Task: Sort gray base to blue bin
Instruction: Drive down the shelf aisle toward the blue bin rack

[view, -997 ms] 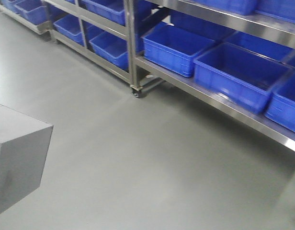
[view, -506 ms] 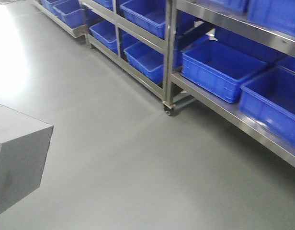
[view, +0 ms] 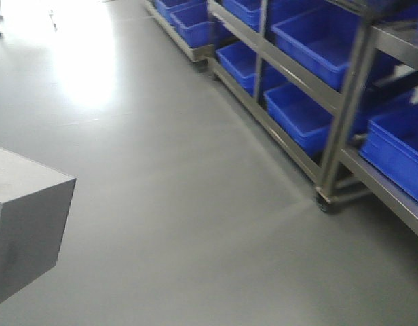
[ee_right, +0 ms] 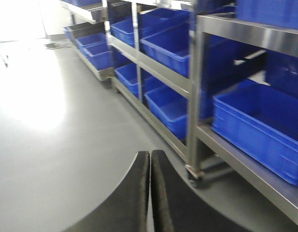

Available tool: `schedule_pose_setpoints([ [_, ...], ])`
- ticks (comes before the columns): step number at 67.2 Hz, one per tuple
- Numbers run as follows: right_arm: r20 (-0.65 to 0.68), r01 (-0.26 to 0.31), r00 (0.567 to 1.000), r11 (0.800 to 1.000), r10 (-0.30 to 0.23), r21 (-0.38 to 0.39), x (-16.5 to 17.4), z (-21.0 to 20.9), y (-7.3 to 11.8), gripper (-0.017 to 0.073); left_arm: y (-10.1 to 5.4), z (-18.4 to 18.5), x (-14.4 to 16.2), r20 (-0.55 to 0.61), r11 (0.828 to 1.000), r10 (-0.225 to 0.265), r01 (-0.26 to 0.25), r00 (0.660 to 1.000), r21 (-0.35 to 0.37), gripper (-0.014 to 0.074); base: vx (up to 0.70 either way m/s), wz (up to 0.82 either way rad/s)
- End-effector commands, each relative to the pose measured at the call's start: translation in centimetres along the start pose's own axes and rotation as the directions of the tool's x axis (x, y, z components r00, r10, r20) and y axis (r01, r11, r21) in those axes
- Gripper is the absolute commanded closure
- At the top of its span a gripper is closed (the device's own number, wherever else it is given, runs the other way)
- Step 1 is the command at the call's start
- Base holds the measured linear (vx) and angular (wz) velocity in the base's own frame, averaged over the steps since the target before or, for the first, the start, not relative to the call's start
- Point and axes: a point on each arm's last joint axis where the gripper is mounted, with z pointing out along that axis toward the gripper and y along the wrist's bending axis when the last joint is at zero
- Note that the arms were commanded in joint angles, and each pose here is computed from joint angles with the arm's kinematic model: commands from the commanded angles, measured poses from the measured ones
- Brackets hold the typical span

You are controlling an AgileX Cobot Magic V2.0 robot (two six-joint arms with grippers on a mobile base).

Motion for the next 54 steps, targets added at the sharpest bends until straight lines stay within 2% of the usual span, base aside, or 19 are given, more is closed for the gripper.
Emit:
schedule_pose_setpoints([
  [1,0.055,0.019,0.998,1.000,-0.019,0.006,-0.53,0.13,-0.03,0.0564,0.06,-0.08,-1.85,0.128,1.000,-0.029,0.030,0.991,-0.005,0.0601,0.47,0.55],
  [27,0.055,0.019,0.998,1.000,-0.019,0.006,-0.53,0.13,-0.03,0.0564,0.06,-0.08,-1.85,0.128,1.000,-0.029,0.030,0.991,-0.005,0.0601,0.49,0.46],
  [54,0.055,0.019,0.998,1.000,-0.019,0.006,-0.53,0.13,-0.03,0.0564,0.06,-0.08,-1.85,0.128,1.000,-0.029,0.030,0.991,-0.005,0.0601,0.51,0.24],
])
